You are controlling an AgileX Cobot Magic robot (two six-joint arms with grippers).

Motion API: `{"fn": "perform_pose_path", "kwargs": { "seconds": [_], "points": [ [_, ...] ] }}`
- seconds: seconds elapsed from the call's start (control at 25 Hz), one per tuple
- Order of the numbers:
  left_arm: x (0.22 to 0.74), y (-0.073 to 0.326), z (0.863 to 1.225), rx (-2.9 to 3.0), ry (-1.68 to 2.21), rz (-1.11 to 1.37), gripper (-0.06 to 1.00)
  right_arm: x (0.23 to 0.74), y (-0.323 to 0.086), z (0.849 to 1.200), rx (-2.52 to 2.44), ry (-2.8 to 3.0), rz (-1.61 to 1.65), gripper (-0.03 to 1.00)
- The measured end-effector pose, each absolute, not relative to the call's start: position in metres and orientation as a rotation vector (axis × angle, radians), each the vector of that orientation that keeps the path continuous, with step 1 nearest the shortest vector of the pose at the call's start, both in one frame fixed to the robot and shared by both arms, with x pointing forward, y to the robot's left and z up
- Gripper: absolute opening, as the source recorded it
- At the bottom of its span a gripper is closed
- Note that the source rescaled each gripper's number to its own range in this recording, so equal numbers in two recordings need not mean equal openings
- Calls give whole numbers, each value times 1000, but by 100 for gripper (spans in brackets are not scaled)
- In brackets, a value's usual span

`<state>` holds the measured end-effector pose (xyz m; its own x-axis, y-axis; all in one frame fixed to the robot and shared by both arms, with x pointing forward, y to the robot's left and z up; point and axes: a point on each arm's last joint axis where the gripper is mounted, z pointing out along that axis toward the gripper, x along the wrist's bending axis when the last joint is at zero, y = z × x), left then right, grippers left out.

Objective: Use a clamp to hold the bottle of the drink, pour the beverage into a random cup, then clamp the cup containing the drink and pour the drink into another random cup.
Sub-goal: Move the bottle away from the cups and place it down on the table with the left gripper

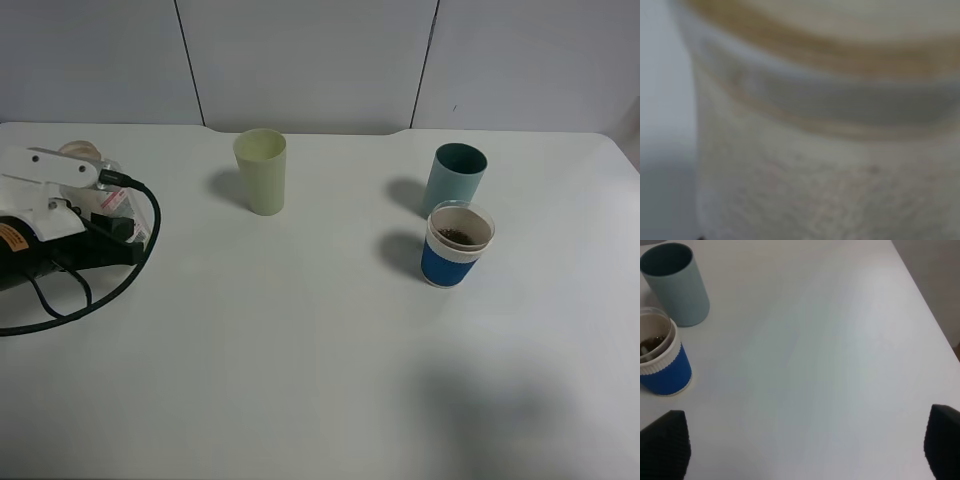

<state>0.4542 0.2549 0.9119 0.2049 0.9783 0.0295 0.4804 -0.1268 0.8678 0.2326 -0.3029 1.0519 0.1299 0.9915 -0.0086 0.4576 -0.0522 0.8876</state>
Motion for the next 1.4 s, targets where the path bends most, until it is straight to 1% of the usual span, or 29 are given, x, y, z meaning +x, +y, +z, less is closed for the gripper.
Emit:
{"fn": "perform_pose_path", "kwargs": {
  "seconds": [0.56, 1.4],
  "points": [
    [459, 254, 887, 1800, 1381, 817, 2, 233, -303, 1052, 1627, 1435, 863, 80],
    [459, 250, 880, 1867, 1295, 811, 2, 233, -303, 1052, 1627, 1435, 863, 80]
  ]
}}
